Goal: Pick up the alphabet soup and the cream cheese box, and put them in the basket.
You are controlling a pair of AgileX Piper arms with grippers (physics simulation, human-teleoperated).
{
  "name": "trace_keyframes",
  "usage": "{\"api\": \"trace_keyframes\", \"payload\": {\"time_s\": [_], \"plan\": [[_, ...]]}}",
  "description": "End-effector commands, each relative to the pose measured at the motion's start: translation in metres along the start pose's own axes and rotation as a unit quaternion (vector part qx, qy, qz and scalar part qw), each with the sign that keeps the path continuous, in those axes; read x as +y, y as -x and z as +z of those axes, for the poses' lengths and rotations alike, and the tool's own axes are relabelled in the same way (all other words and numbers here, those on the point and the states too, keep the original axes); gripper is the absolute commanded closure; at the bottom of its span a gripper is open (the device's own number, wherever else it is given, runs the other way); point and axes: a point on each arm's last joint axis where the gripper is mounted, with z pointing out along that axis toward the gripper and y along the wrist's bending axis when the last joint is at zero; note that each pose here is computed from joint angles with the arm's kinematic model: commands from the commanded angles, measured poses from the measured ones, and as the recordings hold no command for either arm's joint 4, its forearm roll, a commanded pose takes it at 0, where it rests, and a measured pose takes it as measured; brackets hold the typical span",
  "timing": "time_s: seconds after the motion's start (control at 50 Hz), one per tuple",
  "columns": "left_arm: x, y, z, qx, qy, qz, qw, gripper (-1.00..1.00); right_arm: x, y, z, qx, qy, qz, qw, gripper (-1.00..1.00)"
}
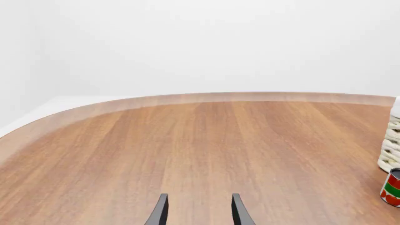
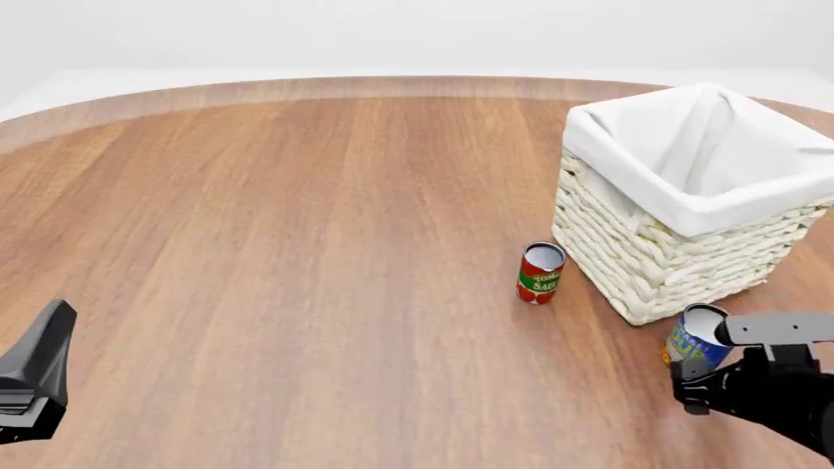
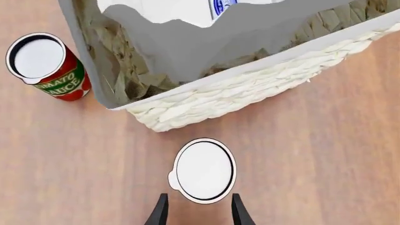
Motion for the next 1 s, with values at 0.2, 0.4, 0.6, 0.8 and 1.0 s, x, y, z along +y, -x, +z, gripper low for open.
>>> {"api": "trace_keyframes", "payload": {"time_s": [0.2,0.4,0.6,0.8,1.0], "plan": [[0.0,0.0,0.0,0.0,0.0,0.0,1.0,-1.0,-0.002,0.007,0.005,0.001,-0.001,-0.003,1.0,-1.0],[0.0,0.0,0.0,0.0,0.0,0.0,1.0,-1.0,-0.002,0.011,0.01,0.002,-0.001,-0.005,1.0,-1.0],[0.0,0.0,0.0,0.0,0.0,0.0,1.0,-1.0,-0.002,0.011,0.018,0.006,0.0,-0.007,1.0,-1.0],[0.0,0.0,0.0,0.0,0.0,0.0,1.0,-1.0,0.002,0.007,0.021,0.008,0.006,-0.008,0.9999,-1.0],[0.0,0.0,0.0,0.0,0.0,0.0,1.0,-1.0,0.006,0.002,0.011,0.002,0.013,-0.01,0.9999,1.0]]}}
